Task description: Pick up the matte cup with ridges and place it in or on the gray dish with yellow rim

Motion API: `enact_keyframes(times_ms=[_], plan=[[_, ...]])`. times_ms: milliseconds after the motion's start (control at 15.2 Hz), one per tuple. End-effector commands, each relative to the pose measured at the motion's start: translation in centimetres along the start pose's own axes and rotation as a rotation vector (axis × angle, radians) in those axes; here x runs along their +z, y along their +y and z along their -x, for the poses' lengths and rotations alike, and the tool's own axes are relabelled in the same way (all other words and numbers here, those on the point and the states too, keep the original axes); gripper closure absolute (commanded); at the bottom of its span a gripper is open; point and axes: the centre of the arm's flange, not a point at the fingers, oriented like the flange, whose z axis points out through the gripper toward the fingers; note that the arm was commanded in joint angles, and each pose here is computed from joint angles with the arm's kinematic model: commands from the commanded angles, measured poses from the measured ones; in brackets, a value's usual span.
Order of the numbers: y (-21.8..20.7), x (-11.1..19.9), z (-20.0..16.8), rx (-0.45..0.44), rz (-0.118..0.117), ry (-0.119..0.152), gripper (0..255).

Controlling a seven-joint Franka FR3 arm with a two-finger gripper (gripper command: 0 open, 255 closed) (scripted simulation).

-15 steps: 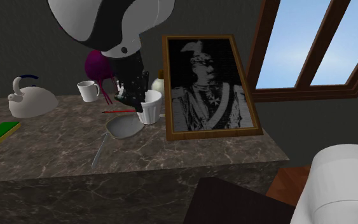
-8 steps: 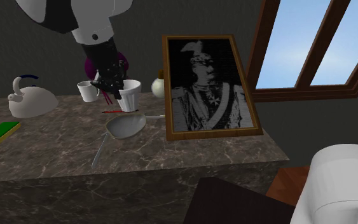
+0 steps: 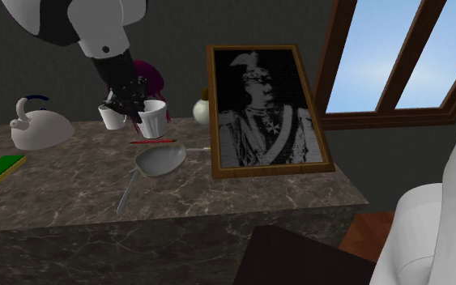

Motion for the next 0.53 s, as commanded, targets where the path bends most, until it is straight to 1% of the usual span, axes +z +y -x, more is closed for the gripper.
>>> enact_keyframes(times_ms=[0, 462], plan=[[-0.3, 1.1, -0.1, 0.000, 0.000, 0.001, 255], [-1.0, 4.7, -0.2, 0.000, 0.000, 0.001, 255]])
